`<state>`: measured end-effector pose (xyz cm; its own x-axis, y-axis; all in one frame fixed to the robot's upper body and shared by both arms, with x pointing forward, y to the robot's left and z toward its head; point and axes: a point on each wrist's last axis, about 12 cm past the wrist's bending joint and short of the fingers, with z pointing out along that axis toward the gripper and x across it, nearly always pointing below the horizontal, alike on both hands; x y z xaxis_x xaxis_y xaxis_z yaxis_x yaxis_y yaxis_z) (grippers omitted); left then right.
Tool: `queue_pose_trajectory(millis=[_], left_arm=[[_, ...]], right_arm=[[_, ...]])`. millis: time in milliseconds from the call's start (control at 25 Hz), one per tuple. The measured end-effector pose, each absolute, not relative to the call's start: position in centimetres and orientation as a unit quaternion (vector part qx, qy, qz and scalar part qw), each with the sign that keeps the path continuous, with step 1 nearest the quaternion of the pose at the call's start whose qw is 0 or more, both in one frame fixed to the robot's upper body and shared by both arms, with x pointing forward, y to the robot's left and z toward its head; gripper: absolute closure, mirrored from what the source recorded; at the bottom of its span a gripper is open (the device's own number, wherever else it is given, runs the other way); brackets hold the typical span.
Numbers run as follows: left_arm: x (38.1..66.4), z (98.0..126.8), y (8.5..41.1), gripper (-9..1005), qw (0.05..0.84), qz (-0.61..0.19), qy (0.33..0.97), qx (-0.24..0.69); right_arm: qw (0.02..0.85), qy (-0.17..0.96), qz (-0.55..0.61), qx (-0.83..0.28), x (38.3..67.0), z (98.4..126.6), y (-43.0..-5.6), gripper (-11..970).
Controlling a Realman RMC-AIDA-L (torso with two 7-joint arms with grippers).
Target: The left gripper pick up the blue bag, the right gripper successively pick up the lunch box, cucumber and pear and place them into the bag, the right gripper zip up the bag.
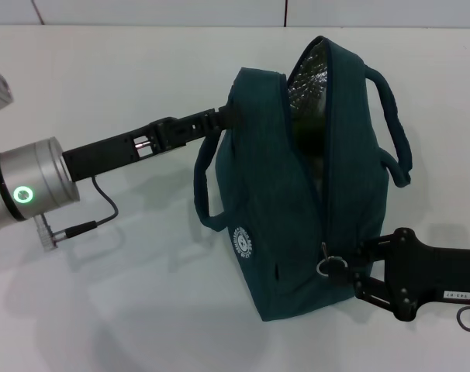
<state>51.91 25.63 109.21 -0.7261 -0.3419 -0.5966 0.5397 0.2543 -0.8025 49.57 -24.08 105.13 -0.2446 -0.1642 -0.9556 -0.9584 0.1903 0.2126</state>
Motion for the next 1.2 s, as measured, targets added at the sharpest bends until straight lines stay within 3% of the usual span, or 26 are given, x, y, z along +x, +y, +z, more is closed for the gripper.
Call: queue_pose_trajectory(millis=[440, 1200], left_arm=[[51.7, 109.4, 25.9, 442, 0.366, -0.613, 0.696, 0.068], [51.6, 109.4, 26.5, 442, 0.375, -0.611, 0.694, 0.06]], right_arm=[[0.429, 0.647, 0.45, -0.442, 49.8, 104.8, -23.9, 939], [0.466, 0.576, 0.489, -0.46, 48.7, 106.6, -24.2, 942]])
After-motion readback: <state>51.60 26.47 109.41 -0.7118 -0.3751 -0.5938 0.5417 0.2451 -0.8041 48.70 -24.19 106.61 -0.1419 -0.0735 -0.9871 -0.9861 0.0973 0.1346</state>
